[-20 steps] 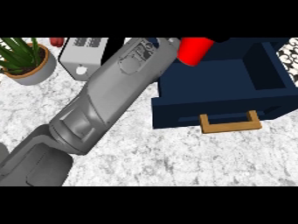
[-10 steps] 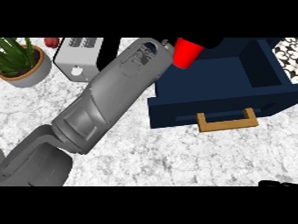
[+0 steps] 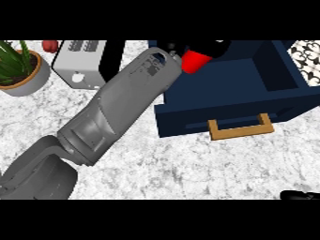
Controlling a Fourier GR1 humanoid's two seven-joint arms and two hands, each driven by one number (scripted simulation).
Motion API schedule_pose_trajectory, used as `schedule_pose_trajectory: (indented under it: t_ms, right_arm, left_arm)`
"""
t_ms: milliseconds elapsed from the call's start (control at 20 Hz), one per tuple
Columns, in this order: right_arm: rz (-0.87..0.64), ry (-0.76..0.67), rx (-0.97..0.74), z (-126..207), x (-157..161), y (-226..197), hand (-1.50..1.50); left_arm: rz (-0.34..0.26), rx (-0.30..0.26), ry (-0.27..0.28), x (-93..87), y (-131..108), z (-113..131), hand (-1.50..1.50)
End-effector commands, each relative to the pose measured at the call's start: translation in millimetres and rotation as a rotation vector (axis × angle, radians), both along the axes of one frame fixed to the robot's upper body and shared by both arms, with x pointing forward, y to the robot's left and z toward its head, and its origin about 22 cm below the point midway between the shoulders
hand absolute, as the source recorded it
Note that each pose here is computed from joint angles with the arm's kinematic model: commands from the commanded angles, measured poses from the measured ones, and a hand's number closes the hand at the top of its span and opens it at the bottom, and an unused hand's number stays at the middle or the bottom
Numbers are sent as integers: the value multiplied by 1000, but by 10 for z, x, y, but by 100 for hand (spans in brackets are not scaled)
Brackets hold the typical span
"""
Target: Pick up the can, place it into the drawer and close the drawer
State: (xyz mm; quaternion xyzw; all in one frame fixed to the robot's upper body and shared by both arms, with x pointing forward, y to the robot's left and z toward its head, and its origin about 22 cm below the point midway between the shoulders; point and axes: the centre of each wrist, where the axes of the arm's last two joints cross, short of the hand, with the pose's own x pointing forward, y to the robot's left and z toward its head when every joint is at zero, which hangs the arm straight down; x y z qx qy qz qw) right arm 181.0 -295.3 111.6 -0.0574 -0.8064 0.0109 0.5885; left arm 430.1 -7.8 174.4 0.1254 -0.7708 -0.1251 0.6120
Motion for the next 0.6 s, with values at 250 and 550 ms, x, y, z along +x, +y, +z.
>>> schedule_pose_trajectory:
  t_ms: [250, 550]
  right_arm:
    - [27, -13, -30, 188, 14, -11, -150]
    - [26, -40, -29, 113, 1, 74, -150]
  left_arm:
    - [85, -20, -10, -26, 22, -143, -150]
    - [112, -36, -18, 0, 28, -102, -150]
